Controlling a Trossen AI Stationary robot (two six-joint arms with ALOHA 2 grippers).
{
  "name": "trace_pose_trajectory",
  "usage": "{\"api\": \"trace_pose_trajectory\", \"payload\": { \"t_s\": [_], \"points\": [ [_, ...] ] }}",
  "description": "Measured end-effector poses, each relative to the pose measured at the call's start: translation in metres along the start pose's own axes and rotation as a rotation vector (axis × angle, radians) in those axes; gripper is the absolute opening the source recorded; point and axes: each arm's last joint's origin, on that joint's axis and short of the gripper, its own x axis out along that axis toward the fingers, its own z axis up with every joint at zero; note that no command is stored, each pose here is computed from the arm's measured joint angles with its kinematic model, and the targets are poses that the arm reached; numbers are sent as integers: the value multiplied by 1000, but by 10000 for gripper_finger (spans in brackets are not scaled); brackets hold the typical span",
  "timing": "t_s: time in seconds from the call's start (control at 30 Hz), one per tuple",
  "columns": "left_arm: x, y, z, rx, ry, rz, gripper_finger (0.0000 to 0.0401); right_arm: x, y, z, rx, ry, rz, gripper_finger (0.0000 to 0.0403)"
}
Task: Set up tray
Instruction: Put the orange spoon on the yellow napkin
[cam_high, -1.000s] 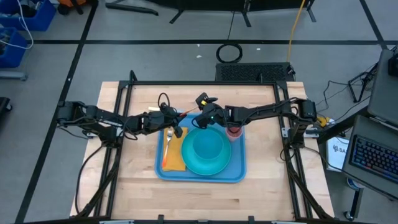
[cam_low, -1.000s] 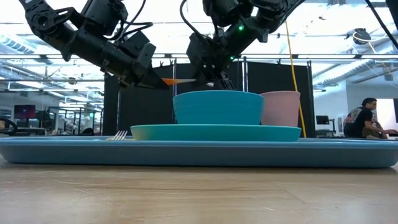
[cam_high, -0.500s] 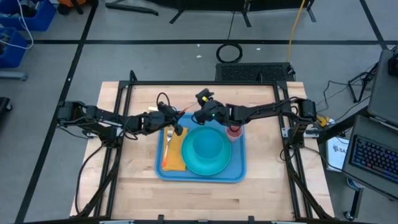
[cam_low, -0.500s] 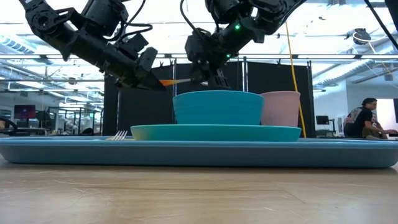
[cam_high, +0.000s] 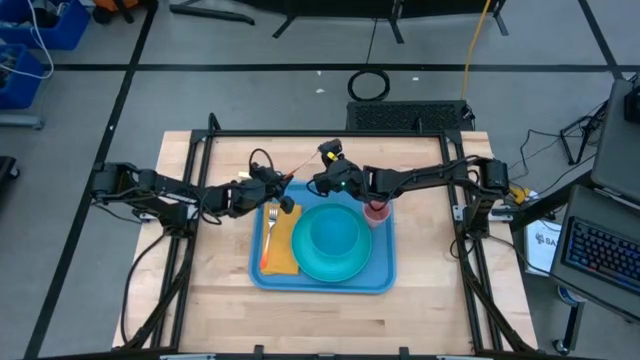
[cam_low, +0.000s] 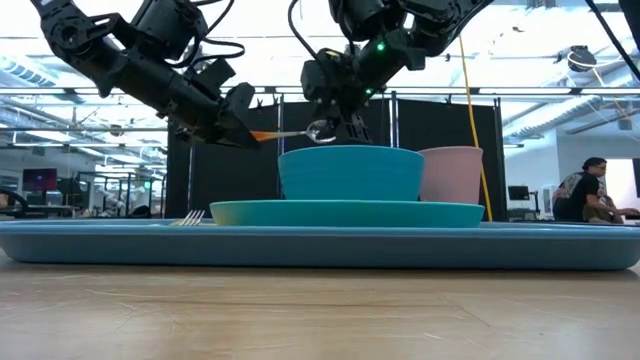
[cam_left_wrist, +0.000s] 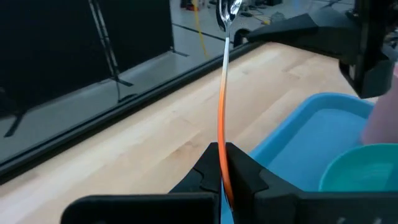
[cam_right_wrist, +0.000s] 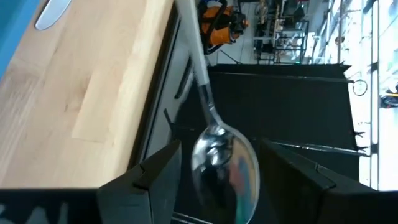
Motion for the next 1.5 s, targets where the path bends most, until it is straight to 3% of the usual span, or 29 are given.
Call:
{"api": "trace_pose_trajectory", "payload": {
  "t_s": [0.23,0.7,0.8,1.1,1.37,1.5],
  "points": [
    [0,1,1,-28,-17,51,5,-2,0,1,74,52,-24,208],
    [-4,-6,2,-210,-43,13,5,-6,-7,-8,302,237,-154,203],
    [-10,-12,1,-233,-73,41,5,-16,-9,-17,352,230,-165,202],
    [-32,-38,5,-354,-181,-20,5,-64,-9,-57,563,141,-267,201],
    [-51,-54,2,-497,-207,-65,7,-91,13,-61,588,43,-276,201],
    [-65,-64,-3,-514,-214,-76,5,-98,26,-59,612,-3,-262,201]
  ]
}}
